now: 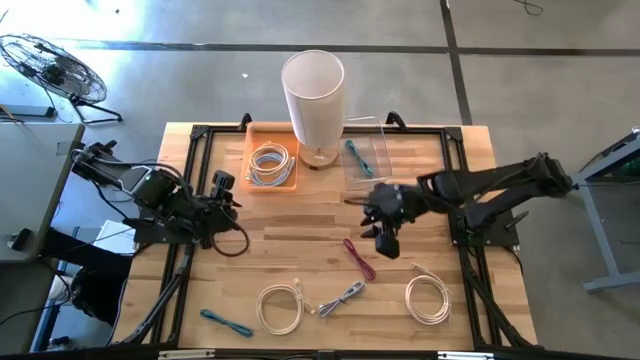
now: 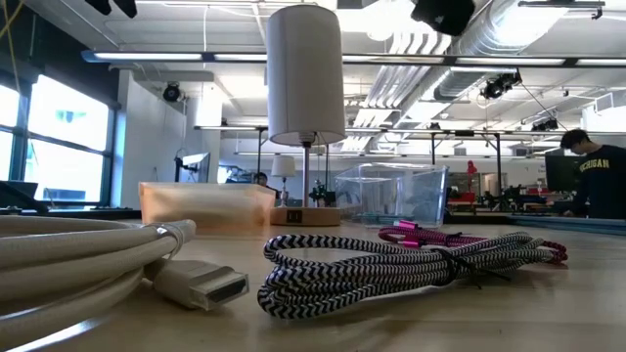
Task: Pick & Place USB Port
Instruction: Put the pink USB cable into the transparent bin
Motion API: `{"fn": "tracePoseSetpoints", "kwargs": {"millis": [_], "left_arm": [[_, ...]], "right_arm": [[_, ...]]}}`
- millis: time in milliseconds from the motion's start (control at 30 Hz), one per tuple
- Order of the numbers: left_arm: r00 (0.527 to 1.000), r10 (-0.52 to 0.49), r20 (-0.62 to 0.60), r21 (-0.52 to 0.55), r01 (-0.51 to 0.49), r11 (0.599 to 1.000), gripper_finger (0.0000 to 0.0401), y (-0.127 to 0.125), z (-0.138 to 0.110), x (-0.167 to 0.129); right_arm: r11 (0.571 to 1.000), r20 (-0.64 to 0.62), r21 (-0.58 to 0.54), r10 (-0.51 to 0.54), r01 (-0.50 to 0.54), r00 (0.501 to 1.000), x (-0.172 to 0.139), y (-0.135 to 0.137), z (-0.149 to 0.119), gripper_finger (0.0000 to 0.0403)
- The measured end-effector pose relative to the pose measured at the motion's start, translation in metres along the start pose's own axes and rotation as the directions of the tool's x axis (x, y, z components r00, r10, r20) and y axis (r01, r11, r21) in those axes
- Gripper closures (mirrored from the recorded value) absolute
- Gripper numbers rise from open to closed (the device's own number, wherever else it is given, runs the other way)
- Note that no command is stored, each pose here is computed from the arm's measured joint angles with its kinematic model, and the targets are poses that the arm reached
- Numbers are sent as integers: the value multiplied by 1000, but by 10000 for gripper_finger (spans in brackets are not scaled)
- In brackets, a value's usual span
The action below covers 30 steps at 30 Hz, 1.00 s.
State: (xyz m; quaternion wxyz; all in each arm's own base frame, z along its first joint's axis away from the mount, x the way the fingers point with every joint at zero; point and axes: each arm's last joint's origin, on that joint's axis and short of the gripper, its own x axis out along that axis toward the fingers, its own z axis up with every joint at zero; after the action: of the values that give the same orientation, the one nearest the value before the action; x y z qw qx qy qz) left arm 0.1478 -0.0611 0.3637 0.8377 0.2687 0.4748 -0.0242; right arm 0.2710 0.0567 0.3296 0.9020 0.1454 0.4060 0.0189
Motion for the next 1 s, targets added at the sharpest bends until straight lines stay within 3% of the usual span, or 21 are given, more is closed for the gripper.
{"fn": "tracePoseSetpoints", "kwargs": {"millis": [233,533,1000], "left_arm": [[1000,-8,11,47,8,999,258,0,1,0],[982,-187,24,74,185,980,258,-5,1,-1],[982,-188,25,75,186,980,258,-5,1,-1]], "right_arm": [[986,-103,141,-74,88,992,23,15,-15,254],[940,-258,297,-90,167,962,74,11,-22,254],[849,-455,396,-150,350,878,142,2,-48,254]]}}
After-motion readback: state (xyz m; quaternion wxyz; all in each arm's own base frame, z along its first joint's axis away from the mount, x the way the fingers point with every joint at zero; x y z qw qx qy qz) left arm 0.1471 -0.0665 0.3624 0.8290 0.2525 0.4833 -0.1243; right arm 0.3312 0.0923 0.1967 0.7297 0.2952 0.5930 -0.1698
